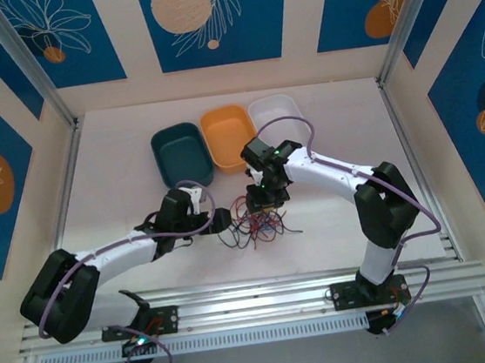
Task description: Untangle the cables
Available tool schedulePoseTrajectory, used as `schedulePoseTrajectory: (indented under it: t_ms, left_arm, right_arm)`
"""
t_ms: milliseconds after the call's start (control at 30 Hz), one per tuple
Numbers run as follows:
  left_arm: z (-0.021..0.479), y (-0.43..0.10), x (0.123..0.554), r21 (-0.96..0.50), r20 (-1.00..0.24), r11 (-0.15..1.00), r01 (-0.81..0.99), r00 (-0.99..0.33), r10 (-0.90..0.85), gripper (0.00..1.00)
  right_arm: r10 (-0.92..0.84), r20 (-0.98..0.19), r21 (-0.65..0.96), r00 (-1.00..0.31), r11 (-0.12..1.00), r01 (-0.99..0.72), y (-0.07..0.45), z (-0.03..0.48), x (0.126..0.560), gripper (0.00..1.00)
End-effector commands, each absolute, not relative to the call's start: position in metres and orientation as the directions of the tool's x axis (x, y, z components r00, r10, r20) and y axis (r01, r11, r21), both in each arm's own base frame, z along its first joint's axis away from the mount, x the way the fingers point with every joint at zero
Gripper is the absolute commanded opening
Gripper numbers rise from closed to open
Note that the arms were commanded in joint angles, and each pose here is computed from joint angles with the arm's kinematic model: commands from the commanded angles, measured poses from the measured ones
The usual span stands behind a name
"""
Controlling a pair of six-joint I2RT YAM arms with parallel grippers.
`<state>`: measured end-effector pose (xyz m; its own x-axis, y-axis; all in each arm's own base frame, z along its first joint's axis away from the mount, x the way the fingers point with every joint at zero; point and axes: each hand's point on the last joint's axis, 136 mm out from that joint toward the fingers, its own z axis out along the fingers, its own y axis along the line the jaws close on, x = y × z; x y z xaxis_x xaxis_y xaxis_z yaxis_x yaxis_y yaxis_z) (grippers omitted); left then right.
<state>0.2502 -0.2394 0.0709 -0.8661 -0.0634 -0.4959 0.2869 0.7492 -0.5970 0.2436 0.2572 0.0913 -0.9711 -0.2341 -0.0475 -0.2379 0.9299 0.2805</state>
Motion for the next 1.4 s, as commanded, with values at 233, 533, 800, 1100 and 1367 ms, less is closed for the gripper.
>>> schedulePoseTrajectory:
  t_ms: [233,533,800,1100,1367]
  left_arm:
    - [0.065,-0.251,0.245,-0.623,-0.484,0.718,0.311,-0.874,-0.041,0.81]
    - [0.060,-0.259,0.248,-0.629,-0.480,0.711,0.314,-0.877,-0.037,0.73]
    - [0.060,-0.262,0.253,-0.631,-0.487,0.710,0.312,-0.872,-0.050,0.57]
    - [0.064,-0.265,0.265,-0.629,-0.508,0.715,0.306,-0.857,-0.080,0.44]
    - [0.068,-0.266,0.275,-0.618,-0.525,0.729,0.296,-0.845,-0.102,0.28]
  right_arm:
    - [-0.269,-0.052,0.263,-0.962,0.925,-0.273,0.253,0.090,0.240,0.40]
    - [-0.259,-0.040,0.339,-0.965,0.905,-0.257,0.258,0.092,0.234,0.34]
    - [-0.238,-0.070,0.354,-0.969,0.902,-0.248,0.255,0.105,0.236,0.25]
    - [-0.227,-0.143,0.374,-0.963,0.889,-0.265,0.259,0.133,0.244,0.07]
    - [-0.204,-0.239,0.375,-0.949,0.883,-0.284,0.262,0.163,0.257,0.05]
